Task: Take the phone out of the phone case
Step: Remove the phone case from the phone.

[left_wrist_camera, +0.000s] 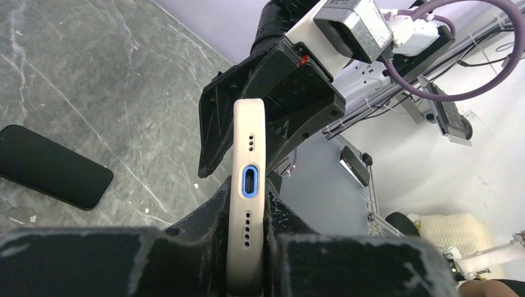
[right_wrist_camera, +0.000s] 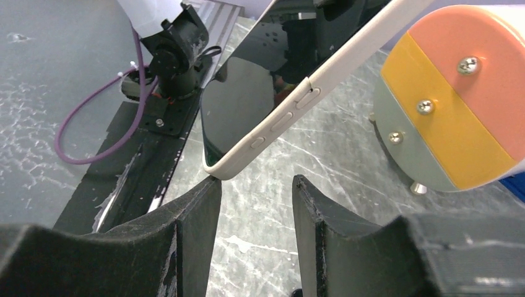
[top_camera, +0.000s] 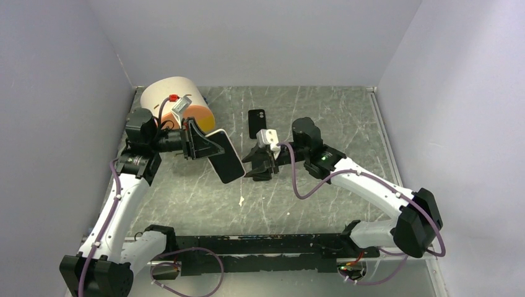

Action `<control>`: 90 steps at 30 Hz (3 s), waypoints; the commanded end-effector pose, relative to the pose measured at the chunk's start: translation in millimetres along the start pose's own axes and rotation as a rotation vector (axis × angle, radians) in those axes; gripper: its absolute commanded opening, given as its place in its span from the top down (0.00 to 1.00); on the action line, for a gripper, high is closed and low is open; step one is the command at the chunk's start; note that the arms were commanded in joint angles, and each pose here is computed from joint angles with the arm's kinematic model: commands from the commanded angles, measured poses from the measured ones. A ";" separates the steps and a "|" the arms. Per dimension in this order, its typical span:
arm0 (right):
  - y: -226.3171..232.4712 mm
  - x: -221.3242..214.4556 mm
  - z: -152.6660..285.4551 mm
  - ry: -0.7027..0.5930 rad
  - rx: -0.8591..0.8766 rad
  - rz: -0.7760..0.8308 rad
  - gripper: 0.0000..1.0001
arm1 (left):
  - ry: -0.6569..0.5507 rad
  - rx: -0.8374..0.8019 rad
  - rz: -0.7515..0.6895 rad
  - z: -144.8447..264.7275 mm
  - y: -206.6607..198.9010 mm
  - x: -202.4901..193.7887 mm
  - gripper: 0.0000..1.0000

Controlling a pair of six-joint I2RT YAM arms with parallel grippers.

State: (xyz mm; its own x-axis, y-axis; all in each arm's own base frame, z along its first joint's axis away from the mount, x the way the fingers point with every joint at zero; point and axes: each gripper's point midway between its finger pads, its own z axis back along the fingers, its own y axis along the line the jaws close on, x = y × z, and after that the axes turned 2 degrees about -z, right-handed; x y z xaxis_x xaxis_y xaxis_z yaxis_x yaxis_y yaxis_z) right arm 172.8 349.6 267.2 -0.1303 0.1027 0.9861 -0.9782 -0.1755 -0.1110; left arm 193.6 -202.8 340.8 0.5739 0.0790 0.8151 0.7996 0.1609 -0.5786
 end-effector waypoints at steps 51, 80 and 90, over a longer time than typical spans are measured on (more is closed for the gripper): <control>4.1 -15.9 -13.5 0.242 0.209 0.293 1.00 | 0.048 -0.042 -0.019 0.8 -7.6 1.1 0.97; -62.9 7.4 43.4 0.022 -0.562 -0.077 0.11 | -0.200 0.222 -0.050 0.8 28.7 14.6 0.97; -36.6 16.5 46.5 -0.308 -0.551 -0.280 0.01 | -0.378 0.313 -0.009 8.7 45.2 30.7 0.98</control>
State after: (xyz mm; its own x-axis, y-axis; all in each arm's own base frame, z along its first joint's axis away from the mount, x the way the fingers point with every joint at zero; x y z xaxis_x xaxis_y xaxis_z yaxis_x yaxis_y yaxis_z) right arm 221.7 307.1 257.0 0.0594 0.0170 0.9981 -0.9171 0.3957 0.0478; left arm 238.6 -190.9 296.8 0.5606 0.3144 0.7661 0.6302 0.4382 -0.6409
